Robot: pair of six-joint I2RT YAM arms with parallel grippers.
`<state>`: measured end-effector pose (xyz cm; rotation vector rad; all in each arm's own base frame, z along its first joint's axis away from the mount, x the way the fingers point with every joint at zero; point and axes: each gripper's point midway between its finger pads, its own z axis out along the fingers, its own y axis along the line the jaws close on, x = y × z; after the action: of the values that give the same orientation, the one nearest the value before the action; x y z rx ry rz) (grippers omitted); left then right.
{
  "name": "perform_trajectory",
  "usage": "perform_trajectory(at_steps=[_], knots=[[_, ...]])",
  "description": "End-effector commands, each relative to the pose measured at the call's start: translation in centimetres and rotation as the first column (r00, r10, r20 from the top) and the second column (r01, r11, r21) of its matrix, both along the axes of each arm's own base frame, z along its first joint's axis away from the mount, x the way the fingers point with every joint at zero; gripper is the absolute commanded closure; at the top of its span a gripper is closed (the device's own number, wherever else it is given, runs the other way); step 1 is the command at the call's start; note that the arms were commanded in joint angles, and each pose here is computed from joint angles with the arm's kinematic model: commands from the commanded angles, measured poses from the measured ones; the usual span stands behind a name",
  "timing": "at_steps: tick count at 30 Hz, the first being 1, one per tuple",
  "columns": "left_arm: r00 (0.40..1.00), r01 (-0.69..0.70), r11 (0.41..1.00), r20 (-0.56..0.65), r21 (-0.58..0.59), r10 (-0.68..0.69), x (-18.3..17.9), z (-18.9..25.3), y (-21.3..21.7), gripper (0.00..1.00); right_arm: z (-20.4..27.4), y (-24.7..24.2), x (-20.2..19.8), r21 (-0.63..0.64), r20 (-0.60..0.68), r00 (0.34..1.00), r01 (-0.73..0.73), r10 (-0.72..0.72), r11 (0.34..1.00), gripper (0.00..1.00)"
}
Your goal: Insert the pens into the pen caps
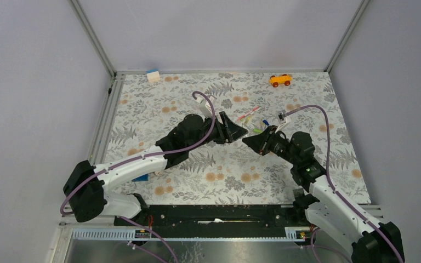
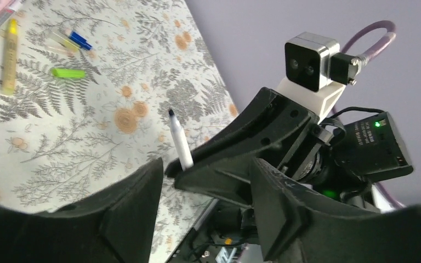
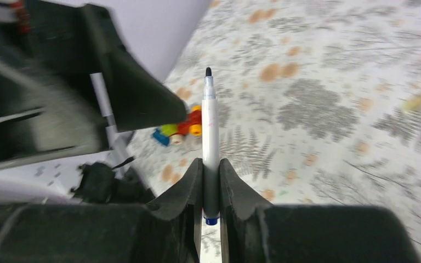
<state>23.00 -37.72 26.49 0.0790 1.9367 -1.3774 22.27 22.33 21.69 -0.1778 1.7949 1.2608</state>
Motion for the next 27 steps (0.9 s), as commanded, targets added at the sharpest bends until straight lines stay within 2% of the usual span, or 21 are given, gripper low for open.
perform_trajectory(at_steps=[1,5,11,14,21,24,27], knots=[[0.996,-0.043,0.998,0.082,0.048,0.039,1.4,1.5,0.0,0.34,-2.1,-4.4,3.7,-0.186,-0.008,0.951,0.302,-0.309,0.935,1.0],[0.995,-0.056,0.993,0.092,0.106,0.047,1.8,0.5,0.0,0.22,-3.7,-6.5,5.9,-0.299,-0.009,0.909,0.394,-0.416,0.869,1.0],[0.996,-0.053,0.985,0.081,0.164,0.04,1.7,-1.4,0.4,0.16,-5.9,-9.4,9.9,-0.367,-0.075,0.878,0.416,-0.473,0.832,1.0],[0.997,-0.043,0.982,0.07,0.183,0.031,1.1,-2.4,1.0,0.16,-6.5,-11.5,12.5,-0.338,-0.136,0.854,0.436,-0.502,0.834,1.0],[0.998,-0.043,0.966,0.044,0.253,0.033,-1.2,-4.3,4.4,0.16,-8.1,-12.7,17.8,-0.26,-0.253,0.841,0.417,-0.478,0.871,1.0],[0.997,-0.082,0.934,0.041,0.348,0.072,-2.0,-5.1,7.4,0.16,-9.9,-14.4,20.2,-0.23,-0.326,0.814,0.425,-0.481,0.875,1.0],[0.991,-0.13,0.894,0.074,0.428,0.109,-3.0,-5.4,11.0,0.16,-11.4,-14.6,22.0,-0.171,-0.394,0.813,0.393,-0.428,0.904,1.0]])
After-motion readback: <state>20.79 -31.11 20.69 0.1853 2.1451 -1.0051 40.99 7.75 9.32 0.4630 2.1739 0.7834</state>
